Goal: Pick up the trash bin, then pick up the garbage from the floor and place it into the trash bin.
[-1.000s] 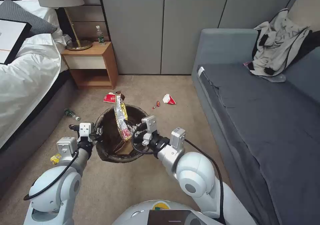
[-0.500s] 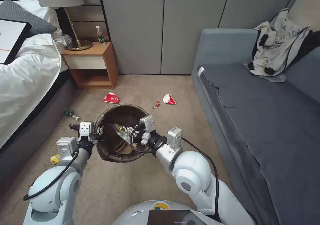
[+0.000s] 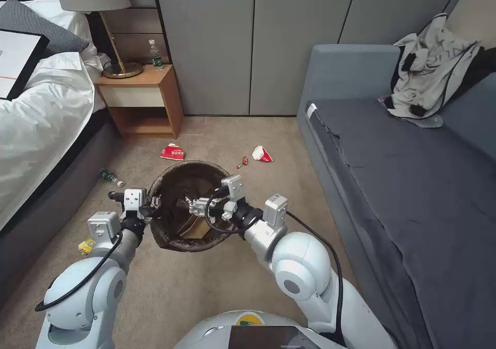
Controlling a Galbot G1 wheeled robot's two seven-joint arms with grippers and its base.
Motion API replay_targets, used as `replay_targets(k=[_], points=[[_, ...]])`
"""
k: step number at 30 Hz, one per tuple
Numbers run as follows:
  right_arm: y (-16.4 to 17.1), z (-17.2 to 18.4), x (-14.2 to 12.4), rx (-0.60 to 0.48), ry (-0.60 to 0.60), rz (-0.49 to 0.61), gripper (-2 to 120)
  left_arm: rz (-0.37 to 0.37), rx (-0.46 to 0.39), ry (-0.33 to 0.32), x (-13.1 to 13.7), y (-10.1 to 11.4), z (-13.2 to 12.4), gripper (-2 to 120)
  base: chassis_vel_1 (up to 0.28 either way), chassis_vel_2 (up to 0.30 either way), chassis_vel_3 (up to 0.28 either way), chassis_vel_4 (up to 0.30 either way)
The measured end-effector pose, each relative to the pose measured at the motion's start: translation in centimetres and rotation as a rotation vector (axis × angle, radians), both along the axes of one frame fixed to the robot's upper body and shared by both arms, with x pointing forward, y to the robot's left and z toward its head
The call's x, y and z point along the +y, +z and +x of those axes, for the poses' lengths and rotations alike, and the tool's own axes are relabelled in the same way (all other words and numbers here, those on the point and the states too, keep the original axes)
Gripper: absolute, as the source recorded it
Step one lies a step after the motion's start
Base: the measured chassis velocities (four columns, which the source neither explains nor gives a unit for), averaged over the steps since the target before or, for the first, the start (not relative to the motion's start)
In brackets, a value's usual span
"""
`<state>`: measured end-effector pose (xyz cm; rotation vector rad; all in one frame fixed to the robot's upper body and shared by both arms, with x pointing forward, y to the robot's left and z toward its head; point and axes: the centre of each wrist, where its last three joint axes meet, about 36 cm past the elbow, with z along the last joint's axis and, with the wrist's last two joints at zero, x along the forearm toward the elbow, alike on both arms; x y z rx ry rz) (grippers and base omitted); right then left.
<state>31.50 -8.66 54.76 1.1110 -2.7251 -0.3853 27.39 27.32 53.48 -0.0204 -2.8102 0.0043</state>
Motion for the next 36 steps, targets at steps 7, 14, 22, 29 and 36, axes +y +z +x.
replay_targets(k=[7,14,22,29,36], points=[[0.0,0.3,-2.8,-0.213,-0.125,0.075,100,0.0,-0.006,0.006,0.1,0.1,-0.1,4,0.0,0.0,0.0,0.0],[-1.3,-0.5,-4.6,-0.323,-0.299,0.012,100,-0.001,-0.023,0.011,0.4,0.1,-0.1,4,0.0,0.0,0.0,0.0],[-4.3,-1.0,-8.7,-0.376,-0.578,-0.117,100,-0.001,-0.049,0.011,0.5,0.2,-0.3,4,0.0,0.0,0.0,0.0],[-6.7,-2.4,-10.7,-0.358,-0.665,-0.145,100,0.031,-0.069,0.015,0.8,0.4,-0.3,4,0.0,0.0,0.0,0.0],[-8.1,-3.7,-12.2,-0.354,-0.723,-0.171,100,0.062,-0.077,0.024,0.9,0.3,-0.5,4,0.0,0.0,0.0,0.0]])
